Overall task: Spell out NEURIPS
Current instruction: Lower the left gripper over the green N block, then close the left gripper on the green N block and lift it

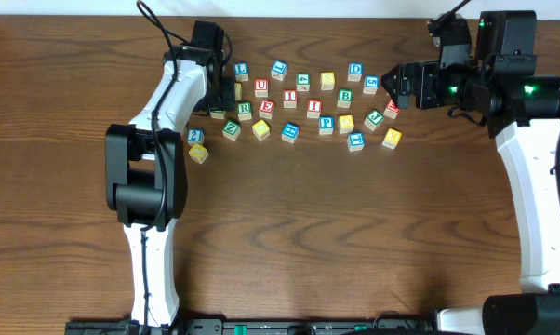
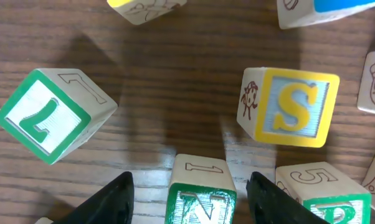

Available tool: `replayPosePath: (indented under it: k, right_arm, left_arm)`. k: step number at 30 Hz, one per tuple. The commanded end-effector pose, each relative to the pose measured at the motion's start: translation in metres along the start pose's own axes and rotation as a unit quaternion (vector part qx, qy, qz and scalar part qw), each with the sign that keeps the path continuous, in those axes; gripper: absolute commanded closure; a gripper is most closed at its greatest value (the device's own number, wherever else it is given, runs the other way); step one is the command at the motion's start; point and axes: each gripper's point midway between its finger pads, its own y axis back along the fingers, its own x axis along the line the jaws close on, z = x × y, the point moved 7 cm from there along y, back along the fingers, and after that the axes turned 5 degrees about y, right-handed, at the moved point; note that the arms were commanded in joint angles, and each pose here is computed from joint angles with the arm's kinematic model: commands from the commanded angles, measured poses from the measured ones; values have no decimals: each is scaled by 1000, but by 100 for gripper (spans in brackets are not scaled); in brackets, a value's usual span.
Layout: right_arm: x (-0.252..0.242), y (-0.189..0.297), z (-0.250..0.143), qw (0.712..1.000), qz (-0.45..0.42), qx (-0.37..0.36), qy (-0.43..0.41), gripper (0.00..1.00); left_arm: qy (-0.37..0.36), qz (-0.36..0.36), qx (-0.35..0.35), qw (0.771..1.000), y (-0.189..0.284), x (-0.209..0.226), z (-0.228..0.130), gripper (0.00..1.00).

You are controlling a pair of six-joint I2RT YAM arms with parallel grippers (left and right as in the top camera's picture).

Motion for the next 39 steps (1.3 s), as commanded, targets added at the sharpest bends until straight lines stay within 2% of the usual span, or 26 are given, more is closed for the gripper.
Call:
replayPosePath:
  k: [1,26,29,39]
  right_arm:
    - [-2,-3,-2,1000,4,5,2,1]
    - [-2,-3,-2,1000,4,5,2,1]
    - [-2,-3,-2,1000,4,5,2,1]
    - [-2,-3,-2,1000,4,5,2,1]
  left_arm:
    - [-6,5,10,1000,-9,1,-4,46]
    - [-18,6,23,1000,-24,-8,-17,51]
    - [-18,6,24,1000,-24,-8,-18,63]
    - [-17,3,12,1000,-10,-10,-10,64]
